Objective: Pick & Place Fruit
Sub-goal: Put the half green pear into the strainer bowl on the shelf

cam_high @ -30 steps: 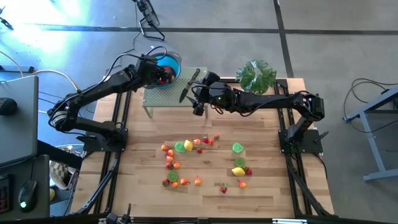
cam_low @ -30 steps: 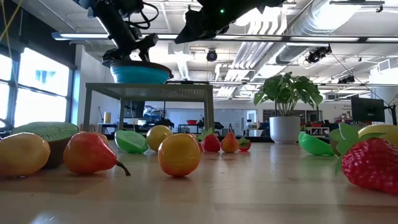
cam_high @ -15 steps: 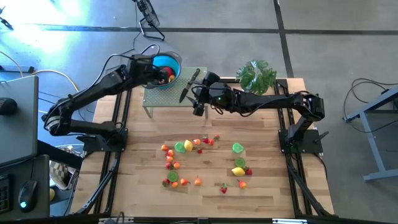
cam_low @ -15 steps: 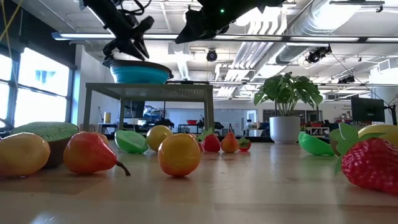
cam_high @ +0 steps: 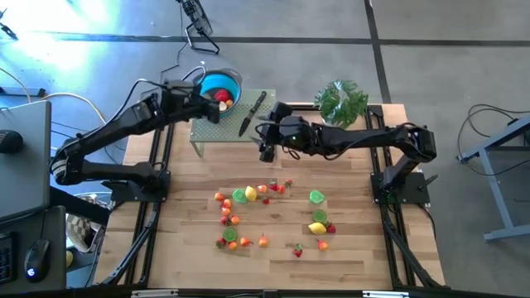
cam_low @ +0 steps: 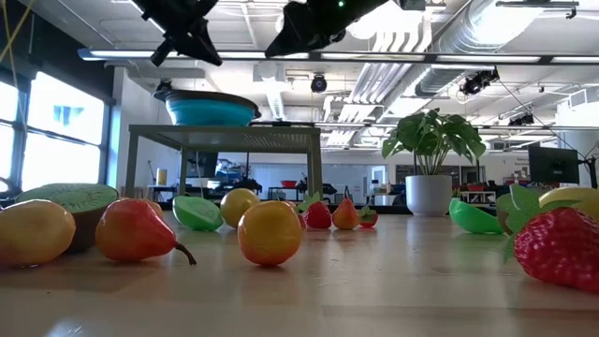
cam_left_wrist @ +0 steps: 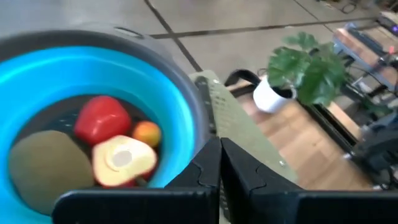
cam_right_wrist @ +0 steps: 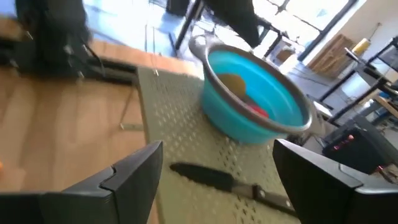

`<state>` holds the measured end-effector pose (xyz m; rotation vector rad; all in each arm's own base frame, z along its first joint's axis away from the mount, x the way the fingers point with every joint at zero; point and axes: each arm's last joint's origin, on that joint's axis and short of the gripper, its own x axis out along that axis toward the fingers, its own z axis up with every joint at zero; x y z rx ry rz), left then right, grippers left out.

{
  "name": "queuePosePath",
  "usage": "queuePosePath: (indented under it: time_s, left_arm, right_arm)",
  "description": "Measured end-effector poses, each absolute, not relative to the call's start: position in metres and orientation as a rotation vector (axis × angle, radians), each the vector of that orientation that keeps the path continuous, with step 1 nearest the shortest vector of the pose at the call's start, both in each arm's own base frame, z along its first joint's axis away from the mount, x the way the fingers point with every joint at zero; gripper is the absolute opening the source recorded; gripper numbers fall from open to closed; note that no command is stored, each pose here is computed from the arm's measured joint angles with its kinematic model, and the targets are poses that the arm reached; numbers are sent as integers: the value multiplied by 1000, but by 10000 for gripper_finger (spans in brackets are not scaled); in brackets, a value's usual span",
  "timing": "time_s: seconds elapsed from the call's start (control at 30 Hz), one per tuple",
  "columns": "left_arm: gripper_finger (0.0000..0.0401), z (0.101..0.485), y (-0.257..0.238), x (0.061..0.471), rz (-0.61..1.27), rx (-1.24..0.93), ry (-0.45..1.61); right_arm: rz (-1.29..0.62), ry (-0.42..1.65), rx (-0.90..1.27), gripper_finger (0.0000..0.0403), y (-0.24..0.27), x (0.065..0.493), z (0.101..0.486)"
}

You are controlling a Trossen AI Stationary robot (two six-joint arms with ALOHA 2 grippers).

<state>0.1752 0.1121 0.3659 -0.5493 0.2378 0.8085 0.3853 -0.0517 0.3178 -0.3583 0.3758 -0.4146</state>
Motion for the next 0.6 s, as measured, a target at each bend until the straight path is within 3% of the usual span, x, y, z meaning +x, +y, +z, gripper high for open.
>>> queuePosePath:
  time_s: [0.6]
  left_arm:
    - [0,363,36,202,657,-537,286]
  right_arm:
    - [-311,486,-197,297,-5,379,307]
